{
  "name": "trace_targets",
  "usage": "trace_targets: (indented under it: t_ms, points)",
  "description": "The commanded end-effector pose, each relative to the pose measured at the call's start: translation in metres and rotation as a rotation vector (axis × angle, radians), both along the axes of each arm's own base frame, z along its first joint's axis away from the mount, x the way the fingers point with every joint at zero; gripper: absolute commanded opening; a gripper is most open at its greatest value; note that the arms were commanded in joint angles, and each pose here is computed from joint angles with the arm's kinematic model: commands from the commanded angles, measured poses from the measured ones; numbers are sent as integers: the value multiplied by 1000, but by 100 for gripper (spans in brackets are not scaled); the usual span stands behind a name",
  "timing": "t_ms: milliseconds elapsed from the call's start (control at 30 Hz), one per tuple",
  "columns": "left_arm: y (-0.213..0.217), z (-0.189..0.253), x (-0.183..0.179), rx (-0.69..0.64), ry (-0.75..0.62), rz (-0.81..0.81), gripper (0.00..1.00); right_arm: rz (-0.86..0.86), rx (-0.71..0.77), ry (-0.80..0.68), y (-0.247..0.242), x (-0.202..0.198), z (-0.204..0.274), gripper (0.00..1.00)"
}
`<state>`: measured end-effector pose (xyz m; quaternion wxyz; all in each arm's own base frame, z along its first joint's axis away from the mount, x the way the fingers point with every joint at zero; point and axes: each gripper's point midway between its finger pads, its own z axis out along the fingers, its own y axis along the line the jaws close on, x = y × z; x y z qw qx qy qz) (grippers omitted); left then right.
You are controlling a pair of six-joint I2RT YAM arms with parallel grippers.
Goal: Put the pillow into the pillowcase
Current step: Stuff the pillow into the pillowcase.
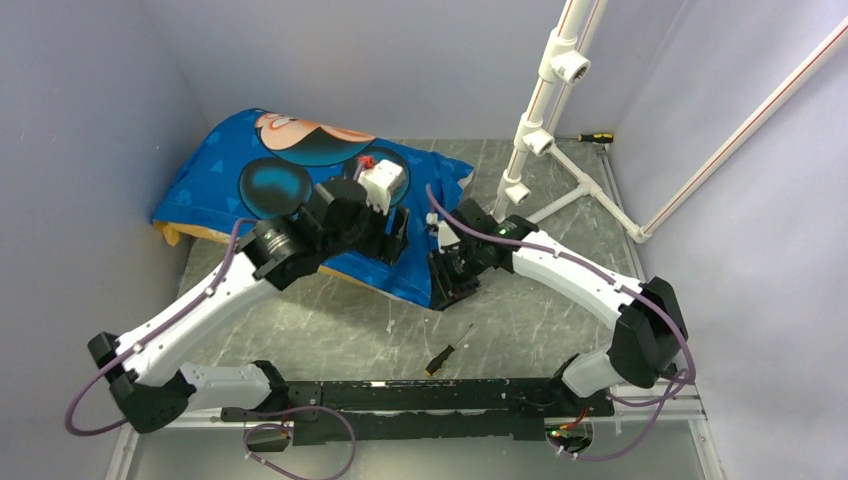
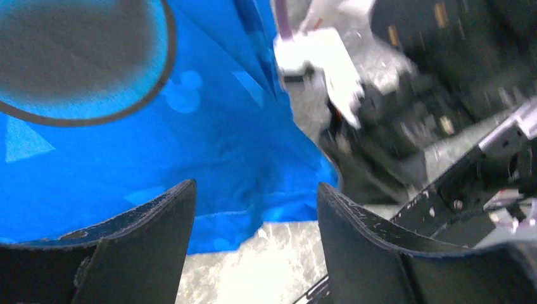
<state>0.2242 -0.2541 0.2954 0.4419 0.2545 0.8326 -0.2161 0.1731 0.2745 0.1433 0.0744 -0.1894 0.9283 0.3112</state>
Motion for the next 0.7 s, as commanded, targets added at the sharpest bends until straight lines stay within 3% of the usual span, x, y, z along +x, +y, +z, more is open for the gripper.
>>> trace_targets:
  t_ms: [0,67,133,200,400,667]
  points:
    - [4,-14,28,38,78,136,74,110,-110,-64,-17,-23,12,39]
    - [5,-18,37,28,98,168,74,60,-76,-161,-13,-7,30,51]
    - [13,-26,44,20,122,206,74,-18,-55,-286,-10,19,57,75]
    - [26,-31,52,10,143,264,75,-82,-22,-379,-2,48,85,84]
    - [79,-33,79,-49,178,449,81,-263,-59,-528,14,134,124,90]
    - [95,-24,116,-63,150,459,85,-537,-88,-590,-20,233,122,89]
